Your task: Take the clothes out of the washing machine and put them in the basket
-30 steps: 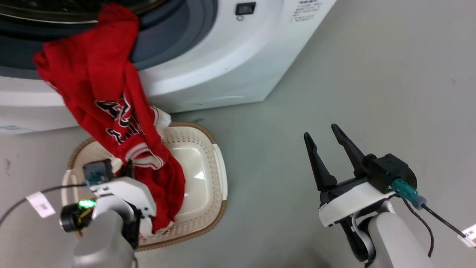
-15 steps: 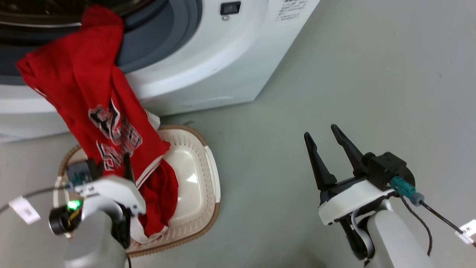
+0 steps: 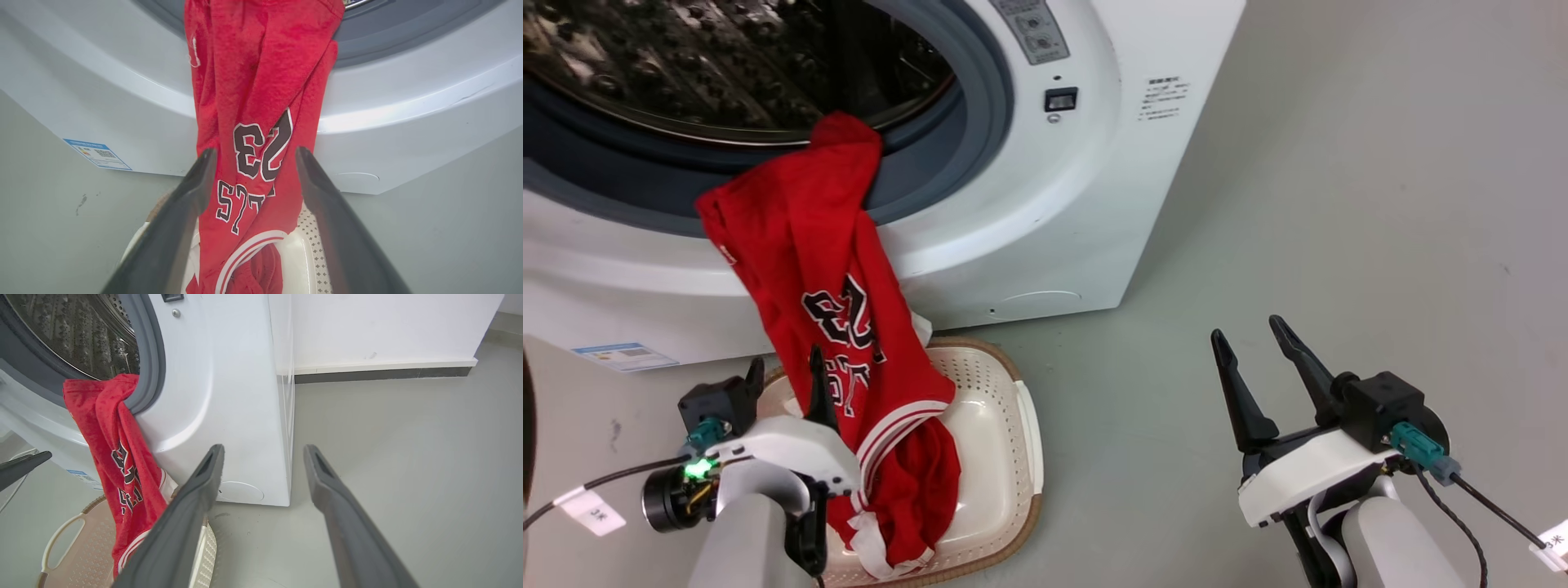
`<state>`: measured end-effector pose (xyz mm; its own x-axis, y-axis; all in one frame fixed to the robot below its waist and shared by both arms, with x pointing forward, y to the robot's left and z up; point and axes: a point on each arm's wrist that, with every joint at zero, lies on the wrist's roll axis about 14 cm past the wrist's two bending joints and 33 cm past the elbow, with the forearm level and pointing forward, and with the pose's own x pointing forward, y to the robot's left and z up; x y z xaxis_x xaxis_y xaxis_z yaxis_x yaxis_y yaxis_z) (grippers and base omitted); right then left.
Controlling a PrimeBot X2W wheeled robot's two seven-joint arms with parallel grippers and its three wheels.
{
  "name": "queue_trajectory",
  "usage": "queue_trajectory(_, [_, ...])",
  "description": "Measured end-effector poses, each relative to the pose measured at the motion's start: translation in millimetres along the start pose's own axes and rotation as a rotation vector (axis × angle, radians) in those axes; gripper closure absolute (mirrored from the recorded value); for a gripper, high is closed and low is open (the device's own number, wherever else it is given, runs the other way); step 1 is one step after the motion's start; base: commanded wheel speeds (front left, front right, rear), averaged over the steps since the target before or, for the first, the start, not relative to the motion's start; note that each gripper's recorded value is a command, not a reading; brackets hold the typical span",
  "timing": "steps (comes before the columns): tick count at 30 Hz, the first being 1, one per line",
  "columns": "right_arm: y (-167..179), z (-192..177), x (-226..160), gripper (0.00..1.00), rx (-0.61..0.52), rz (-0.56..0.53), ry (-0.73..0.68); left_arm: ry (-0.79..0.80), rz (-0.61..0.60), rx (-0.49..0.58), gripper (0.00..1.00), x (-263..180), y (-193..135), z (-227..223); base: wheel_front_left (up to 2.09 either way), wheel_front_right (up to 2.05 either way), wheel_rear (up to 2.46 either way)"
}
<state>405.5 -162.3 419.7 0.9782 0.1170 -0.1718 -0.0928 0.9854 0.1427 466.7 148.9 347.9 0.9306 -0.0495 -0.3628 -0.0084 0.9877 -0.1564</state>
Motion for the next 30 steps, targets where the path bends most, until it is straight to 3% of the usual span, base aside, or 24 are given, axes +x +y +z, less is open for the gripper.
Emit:
queue_trajectory(9, [8.3,-4.4,5.3,0.00,-0.003,0.028,0.015,0.032,-0.026,0.040,0.00,33.0,2.4,10.6,0.00,0.00,0.00])
queue_trajectory(29, [-19.9,-35.0,8.9,0.00,0.023,-0.050,0.101,0.217,0.000,0.093,0.00,120.0,18.6,2.2,0.00,0.00,0.00])
queue_trajectory(30, [-19.9,-34.8,10.0,0.00,0.024,-0.049,0.100,0.222,-0.001,0.094,0.19,120.6,17.9,0.7,0.00,0.00,0.00])
